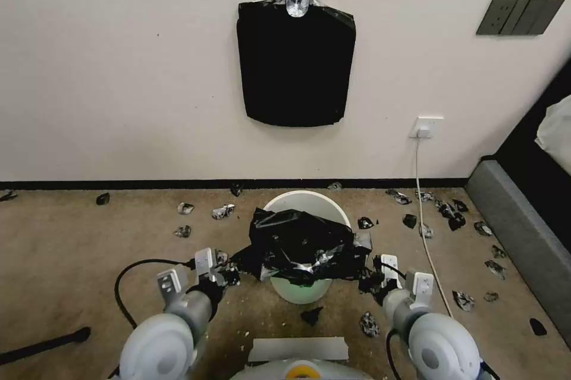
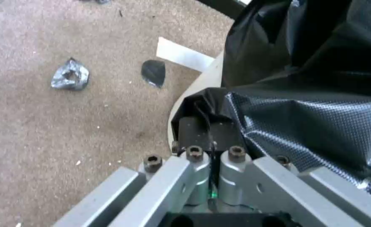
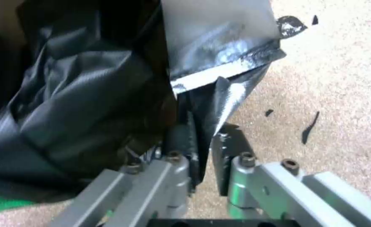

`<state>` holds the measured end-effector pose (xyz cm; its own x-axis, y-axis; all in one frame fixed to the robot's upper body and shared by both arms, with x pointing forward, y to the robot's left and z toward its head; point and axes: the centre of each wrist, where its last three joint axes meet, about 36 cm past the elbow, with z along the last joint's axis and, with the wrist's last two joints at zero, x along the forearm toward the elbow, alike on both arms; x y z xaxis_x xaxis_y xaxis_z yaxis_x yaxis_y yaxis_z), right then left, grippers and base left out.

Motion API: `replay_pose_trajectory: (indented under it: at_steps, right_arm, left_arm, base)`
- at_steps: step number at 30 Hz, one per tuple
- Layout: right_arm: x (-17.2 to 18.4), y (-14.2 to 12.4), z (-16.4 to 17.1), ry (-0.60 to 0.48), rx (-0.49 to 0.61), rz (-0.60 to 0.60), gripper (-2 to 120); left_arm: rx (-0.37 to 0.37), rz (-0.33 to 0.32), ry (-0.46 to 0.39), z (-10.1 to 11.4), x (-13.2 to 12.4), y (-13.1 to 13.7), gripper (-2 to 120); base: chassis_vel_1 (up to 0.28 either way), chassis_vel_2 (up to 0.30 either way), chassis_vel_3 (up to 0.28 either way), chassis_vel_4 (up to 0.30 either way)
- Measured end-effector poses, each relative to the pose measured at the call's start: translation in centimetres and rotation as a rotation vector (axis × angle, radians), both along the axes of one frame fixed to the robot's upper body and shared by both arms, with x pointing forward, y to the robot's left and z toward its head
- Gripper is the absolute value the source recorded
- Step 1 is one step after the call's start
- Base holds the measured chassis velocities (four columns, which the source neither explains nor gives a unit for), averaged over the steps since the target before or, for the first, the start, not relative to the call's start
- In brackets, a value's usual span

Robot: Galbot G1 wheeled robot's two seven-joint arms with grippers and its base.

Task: Place a trash bag onto the trash bin.

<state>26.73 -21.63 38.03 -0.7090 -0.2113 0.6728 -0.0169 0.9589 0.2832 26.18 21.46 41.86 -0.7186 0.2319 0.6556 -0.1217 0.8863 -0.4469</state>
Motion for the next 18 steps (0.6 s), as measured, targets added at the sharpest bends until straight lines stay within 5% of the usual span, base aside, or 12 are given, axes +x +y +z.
replay_pose_trajectory:
  at_steps: [7, 18]
  right_arm:
    - [-1.0, 0.0, 0.5, -0.009, -0.003, -0.001, 38]
    - [-1.9, 0.1, 1.2, -0.016, -0.01, 0.002, 82]
  left_arm:
    - [0.023, -0.01, 0.021, 0.4, -0.3, 0.2, 19]
    - [0.036, -0.064, -0.003, 2.1, -0.9, 0.9, 64]
  base:
    - [0.0, 0.0, 0.0, 0.0]
    - [0.0, 0.0, 0.0, 0.0]
